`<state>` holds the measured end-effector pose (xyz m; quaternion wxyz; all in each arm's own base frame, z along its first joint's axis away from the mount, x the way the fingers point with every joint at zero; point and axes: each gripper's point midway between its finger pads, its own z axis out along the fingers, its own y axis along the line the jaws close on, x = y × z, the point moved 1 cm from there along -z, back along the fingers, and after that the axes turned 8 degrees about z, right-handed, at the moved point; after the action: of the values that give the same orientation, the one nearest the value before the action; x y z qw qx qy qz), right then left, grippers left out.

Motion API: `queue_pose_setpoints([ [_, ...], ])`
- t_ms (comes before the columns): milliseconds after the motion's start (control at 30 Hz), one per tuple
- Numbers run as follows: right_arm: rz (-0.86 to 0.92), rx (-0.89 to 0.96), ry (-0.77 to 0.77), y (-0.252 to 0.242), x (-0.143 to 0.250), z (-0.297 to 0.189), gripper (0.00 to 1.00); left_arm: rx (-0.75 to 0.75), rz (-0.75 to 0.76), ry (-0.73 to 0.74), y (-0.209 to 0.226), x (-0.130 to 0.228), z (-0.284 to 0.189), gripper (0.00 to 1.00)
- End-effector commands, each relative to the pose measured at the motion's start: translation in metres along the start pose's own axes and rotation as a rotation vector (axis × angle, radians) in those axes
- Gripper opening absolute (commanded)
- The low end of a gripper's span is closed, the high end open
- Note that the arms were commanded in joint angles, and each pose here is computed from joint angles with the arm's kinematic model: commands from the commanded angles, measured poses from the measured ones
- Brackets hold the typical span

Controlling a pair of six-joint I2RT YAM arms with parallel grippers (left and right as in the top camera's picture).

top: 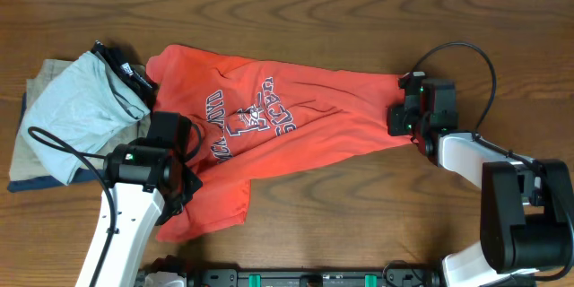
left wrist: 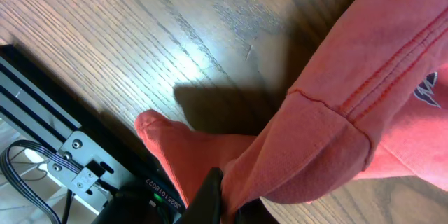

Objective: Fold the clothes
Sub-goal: 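Grasp the shirt's right hem with the right gripper and pull it right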

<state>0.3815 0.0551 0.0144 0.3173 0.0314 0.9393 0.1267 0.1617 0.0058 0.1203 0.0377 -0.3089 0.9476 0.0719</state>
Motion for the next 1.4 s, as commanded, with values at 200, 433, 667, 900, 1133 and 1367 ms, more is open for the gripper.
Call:
queue_pose_setpoints([
  [200,0.084,0.099,-0.210,-0.011,-0.067,-0.019,0.01,-0.009,0.012,-0.003,0.003,-0.001,0.000,0.06],
  [433,0.179,0.289,-0.473,-0.055,-0.164,-0.064,0.11,-0.009,0.012,-0.003,0.003,-0.001,0.000,0.06],
  [667,0.221,0.315,-0.418,-0.081,-0.160,-0.069,0.78,-0.001,0.010,-0.011,0.001,-0.003,0.000,0.06],
  [900,0.266,0.366,0.044,-0.087,-0.051,-0.054,0.77,0.004,0.009,-0.017,-0.001,-0.004,0.000,0.06],
  [1133,0.287,0.312,0.193,-0.078,-0.005,-0.049,0.68,0.009,0.008,-0.022,-0.002,-0.005,0.000,0.07],
  [1367,0.262,0.215,0.112,-0.067,-0.002,-0.032,0.66,0.009,0.008,-0.022,-0.002,-0.005,0.000,0.06],
])
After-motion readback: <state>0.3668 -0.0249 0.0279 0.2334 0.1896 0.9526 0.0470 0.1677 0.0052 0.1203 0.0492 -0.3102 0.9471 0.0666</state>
